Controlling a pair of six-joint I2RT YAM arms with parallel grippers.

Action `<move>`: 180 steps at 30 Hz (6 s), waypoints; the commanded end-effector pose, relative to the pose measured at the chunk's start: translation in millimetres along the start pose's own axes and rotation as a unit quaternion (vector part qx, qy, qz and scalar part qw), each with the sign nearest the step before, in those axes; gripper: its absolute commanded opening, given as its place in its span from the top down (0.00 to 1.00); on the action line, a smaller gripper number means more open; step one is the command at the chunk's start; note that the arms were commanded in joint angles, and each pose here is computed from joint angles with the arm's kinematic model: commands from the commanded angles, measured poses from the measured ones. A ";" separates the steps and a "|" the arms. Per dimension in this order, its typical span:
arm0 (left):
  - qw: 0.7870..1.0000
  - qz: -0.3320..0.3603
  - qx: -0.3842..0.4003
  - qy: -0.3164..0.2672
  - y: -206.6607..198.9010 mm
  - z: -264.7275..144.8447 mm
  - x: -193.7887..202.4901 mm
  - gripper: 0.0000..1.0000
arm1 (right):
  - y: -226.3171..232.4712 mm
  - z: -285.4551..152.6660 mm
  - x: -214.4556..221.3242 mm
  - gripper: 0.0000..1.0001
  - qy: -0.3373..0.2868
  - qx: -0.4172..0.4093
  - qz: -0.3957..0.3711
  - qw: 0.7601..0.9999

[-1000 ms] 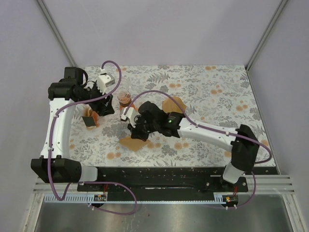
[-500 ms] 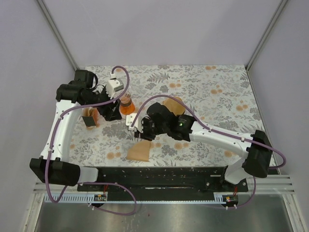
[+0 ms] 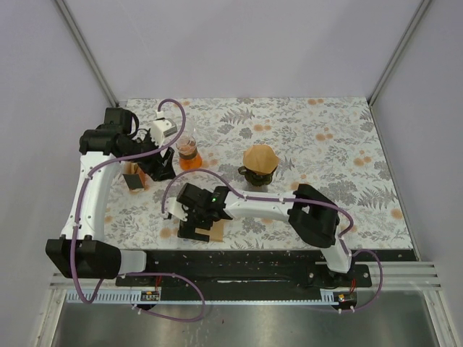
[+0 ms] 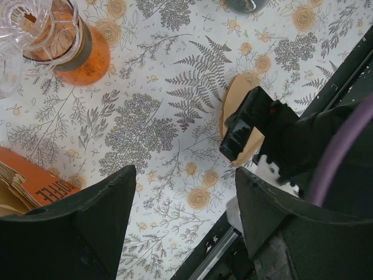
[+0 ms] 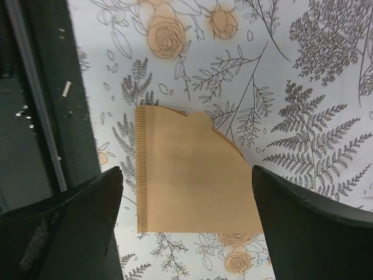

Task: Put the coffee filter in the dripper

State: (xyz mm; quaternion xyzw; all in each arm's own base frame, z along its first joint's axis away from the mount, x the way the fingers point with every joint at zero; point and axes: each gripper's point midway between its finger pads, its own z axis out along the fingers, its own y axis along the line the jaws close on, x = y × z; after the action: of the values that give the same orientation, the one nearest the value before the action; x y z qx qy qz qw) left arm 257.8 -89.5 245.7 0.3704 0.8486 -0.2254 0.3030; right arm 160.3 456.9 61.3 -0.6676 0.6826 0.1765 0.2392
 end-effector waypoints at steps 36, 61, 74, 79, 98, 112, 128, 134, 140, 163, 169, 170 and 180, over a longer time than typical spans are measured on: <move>0.999 0.019 0.001 -0.025 -4.4 -8.6 -9.7 0.28 | -16.6 10.8 23.8 0.74 0.076 -0.027 0.073 0.994; 0.999 0.028 0.003 -0.028 -6.7 -13.4 -13.0 0.28 | 38.0 0.4 40.9 0.01 0.064 0.120 0.079 0.988; 0.999 0.027 0.007 -0.026 -4.2 -11.0 -14.0 0.28 | 45.2 16.7 64.3 0.50 0.104 0.105 0.067 0.987; 0.999 0.028 0.005 -0.027 -3.6 -11.5 -15.0 0.28 | 45.2 10.3 65.9 0.80 0.113 0.105 0.067 0.986; 0.983 0.105 0.069 -0.136 -45.9 -46.4 -79.0 0.25 | 9.0 -202.7 -75.1 1.00 -0.237 -0.007 0.103 0.966; 0.917 0.237 0.221 -0.232 -165.5 -95.3 -110.2 0.38 | 27.1 -335.0 -81.5 1.00 -0.370 -0.179 -0.006 0.911; 0.889 0.245 0.330 -0.204 -225.5 -105.7 -84.4 0.57 | 31.1 -330.3 -83.9 1.00 -0.351 -0.228 -0.019 0.908; 0.897 0.226 0.331 -0.188 -223.2 -98.4 -81.2 0.87 | 29.1 -329.7 -85.4 1.00 -0.351 -0.227 -0.017 0.908; 0.907 0.215 0.314 -0.182 -216.3 -93.1 -85.4 1.00 | 31.7 -333.4 -84.3 1.00 -0.354 -0.227 -0.020 0.907; 0.907 0.194 0.325 -0.187 -217.9 -87.7 -94.9 0.93 | 33.2 -333.6 -85.7 1.00 -0.364 -0.231 -0.028 0.902; 0.909 0.195 0.323 -0.178 -218.1 -84.7 -89.8 0.80 | 31.0 -334.9 -88.5 1.00 -0.371 -0.223 -0.031 0.901; 0.907 0.195 0.326 -0.180 -219.6 -86.5 -90.6 0.80 | 30.6 -334.3 -88.5 1.00 -0.371 -0.223 -0.029 0.901; 0.911 0.201 0.315 -0.174 -216.8 -84.9 -88.3 0.69 | 24.1 -335.1 -90.0 1.00 -0.378 -0.203 -0.023 0.903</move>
State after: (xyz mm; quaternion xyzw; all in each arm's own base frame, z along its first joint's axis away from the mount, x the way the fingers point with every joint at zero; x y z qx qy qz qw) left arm 119.5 -221.1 399.6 0.5597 0.5734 -0.4819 0.3546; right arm 103.7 349.7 366.8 -0.6035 0.4923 0.5480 0.3051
